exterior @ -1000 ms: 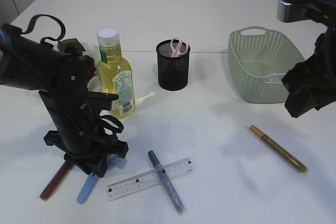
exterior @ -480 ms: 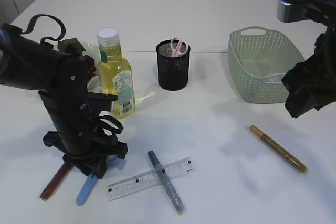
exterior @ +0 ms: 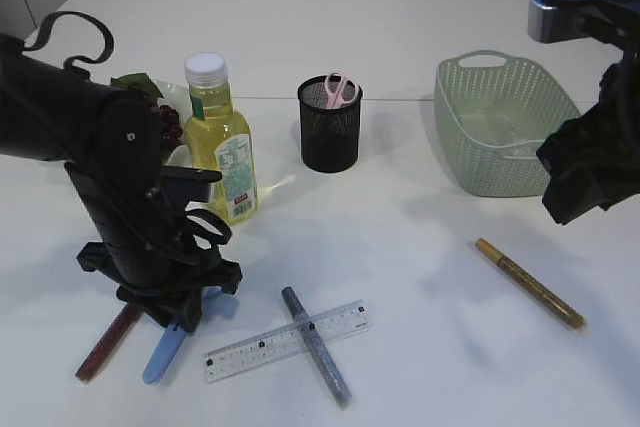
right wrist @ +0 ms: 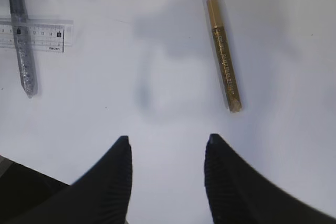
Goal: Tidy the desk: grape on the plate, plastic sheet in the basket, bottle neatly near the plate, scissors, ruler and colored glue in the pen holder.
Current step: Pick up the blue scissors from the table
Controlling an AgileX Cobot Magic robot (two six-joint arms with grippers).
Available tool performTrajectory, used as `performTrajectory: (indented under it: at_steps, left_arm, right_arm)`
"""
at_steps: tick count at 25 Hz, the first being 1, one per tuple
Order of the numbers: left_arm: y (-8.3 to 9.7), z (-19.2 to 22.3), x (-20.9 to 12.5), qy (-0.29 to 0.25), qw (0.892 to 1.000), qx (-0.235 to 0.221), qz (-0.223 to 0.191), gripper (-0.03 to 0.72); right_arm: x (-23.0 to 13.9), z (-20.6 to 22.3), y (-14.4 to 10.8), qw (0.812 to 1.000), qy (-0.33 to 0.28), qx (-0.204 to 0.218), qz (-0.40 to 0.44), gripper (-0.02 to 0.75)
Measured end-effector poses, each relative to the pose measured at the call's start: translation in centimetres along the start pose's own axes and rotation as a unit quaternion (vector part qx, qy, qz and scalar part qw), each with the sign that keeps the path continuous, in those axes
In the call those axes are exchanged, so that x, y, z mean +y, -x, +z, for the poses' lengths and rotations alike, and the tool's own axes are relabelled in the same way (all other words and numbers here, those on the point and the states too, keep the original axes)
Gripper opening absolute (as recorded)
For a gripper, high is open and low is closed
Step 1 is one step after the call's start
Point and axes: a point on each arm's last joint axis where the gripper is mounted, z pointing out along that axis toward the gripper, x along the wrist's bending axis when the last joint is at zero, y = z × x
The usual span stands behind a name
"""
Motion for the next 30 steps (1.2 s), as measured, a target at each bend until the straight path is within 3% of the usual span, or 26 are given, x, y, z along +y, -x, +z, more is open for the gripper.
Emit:
performTrajectory:
  at_steps: [14, 30]
  left_arm:
    - [0.2, -2.7, -0.2, 0.029, 0.999, -0.014, -0.001, 0.164]
    - [0.3, -10.5, -1.3, 0.136, 0.989, -0.048, 0.025, 0.164]
  right_arm:
    - [0.0, 0.0, 0.0, 1.0, 0.0, 0.0, 0.0, 0.365]
    - [0.1, 0.0, 0.0, 1.0, 0.004, 0.0, 0.0, 0.365]
